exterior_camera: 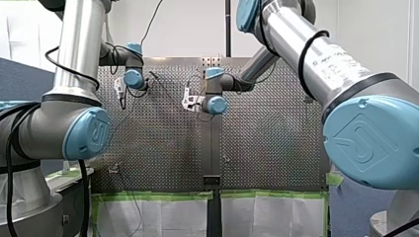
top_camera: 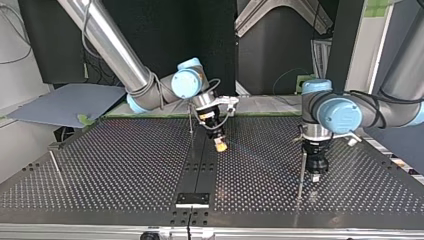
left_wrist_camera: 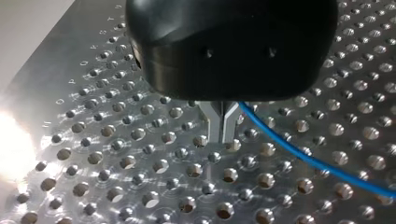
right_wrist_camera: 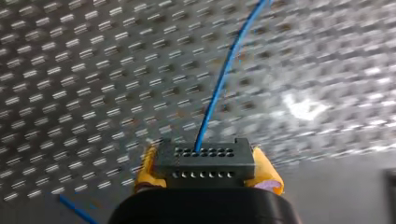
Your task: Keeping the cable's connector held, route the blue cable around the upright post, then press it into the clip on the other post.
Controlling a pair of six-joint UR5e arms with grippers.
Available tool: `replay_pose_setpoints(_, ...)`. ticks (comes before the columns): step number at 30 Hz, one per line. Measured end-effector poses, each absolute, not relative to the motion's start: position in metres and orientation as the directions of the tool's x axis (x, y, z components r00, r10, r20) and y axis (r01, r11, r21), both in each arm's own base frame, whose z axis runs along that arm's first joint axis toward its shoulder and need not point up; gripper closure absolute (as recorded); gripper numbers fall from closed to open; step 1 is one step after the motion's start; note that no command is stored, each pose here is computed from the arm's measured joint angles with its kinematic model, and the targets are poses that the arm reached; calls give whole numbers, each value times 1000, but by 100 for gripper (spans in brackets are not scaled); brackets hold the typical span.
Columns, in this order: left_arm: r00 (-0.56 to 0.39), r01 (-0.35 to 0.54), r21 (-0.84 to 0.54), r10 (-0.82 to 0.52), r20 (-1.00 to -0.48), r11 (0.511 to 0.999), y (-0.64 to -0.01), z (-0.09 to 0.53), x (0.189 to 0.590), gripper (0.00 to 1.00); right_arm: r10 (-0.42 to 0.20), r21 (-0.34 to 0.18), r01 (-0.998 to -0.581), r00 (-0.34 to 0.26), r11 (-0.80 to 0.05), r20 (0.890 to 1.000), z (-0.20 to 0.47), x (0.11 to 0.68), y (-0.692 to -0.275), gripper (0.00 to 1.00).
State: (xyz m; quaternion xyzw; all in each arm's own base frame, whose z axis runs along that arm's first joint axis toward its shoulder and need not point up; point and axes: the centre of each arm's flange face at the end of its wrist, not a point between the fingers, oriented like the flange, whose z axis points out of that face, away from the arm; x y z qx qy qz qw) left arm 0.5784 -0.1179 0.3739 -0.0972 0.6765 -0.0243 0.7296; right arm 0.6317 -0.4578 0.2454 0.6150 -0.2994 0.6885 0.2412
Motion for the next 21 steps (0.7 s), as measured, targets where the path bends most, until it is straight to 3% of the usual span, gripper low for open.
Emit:
replay_pose_setpoints(2, 80, -96, -189, -182, -980, 977, -120, 373, 578, 57, -47, -114, -704, -113, -701, 992, 234, 631, -458, 100)
replay_pose_setpoints(6, 70, -100, -220, -213, -974, 970, -122, 370, 576, 48, -65, -112, -714, -93, -691, 994, 217, 627, -456, 100)
replay_pose_setpoints(8, 58, -108, -231, -226, -973, 967, -122, 366, 577, 30, -74, -111, -717, -84, -688, 994, 209, 625, -455, 100)
replay_pose_setpoints(9, 48, -112, -233, -229, -972, 966, -123, 362, 577, 30, -77, -111, -719, -80, -686, 994, 207, 625, -455, 100)
replay_pose_setpoints(11, 18, -118, -233, -232, -973, 965, -124, 351, 578, 0, -83, -111, -723, -74, -682, 994, 201, 623, -454, 100)
replay_pose_setpoints(21, -35, -106, -247, -252, -967, 963, -132, 332, 580, 0, -106, -103, -731, -42, -675, 993, 179, 619, -447, 100)
